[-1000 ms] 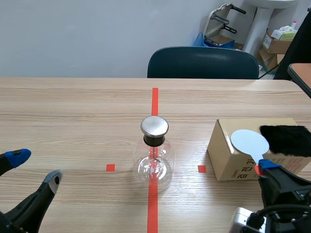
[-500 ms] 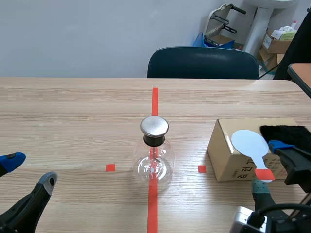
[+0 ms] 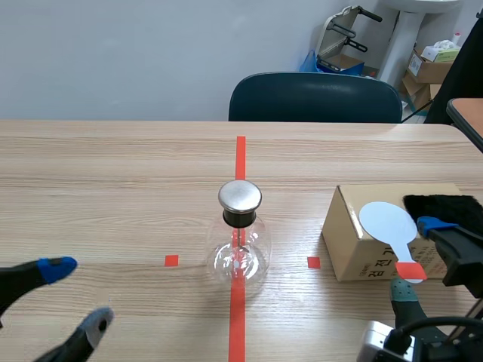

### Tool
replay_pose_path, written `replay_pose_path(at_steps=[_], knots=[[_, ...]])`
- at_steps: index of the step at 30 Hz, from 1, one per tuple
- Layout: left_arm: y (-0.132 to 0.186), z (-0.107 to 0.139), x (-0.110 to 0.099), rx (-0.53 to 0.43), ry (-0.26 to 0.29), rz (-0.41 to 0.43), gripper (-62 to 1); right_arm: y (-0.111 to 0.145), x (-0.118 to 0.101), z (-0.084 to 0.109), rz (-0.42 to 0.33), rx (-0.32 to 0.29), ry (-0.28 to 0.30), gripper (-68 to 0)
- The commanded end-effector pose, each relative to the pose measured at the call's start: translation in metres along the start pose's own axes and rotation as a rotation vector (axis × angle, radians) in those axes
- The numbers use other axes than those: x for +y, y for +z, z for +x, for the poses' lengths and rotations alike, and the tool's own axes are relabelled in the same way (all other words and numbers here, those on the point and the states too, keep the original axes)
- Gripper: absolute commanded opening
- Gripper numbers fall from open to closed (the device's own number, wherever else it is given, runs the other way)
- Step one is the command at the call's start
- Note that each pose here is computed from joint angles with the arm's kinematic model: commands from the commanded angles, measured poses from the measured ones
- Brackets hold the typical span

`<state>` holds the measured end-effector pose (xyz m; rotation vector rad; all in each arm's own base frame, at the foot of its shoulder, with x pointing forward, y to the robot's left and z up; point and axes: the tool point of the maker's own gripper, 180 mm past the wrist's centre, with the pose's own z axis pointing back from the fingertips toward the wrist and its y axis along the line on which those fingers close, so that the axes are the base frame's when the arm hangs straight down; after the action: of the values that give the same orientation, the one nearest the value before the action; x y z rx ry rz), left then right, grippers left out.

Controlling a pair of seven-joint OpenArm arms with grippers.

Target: Do the electroscope experiment

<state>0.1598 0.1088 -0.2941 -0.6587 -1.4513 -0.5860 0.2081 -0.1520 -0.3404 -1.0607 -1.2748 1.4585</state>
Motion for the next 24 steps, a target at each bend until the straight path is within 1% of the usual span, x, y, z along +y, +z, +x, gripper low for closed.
replay_pose_path(at_steps=[1, 24], knots=[[-0.0035, 0.0153, -0.0049, -0.068, 0.004, -0.027, -13.9, -0.0035, -0.0165, -0.0041, -0.070, -0.001, 0.028, 0.4], [-0.0034, 0.0164, -0.0060, -0.075, 0.003, -0.030, -13.9, -0.0034, -0.0164, -0.0041, -0.070, -0.001, 0.028, 0.4]])
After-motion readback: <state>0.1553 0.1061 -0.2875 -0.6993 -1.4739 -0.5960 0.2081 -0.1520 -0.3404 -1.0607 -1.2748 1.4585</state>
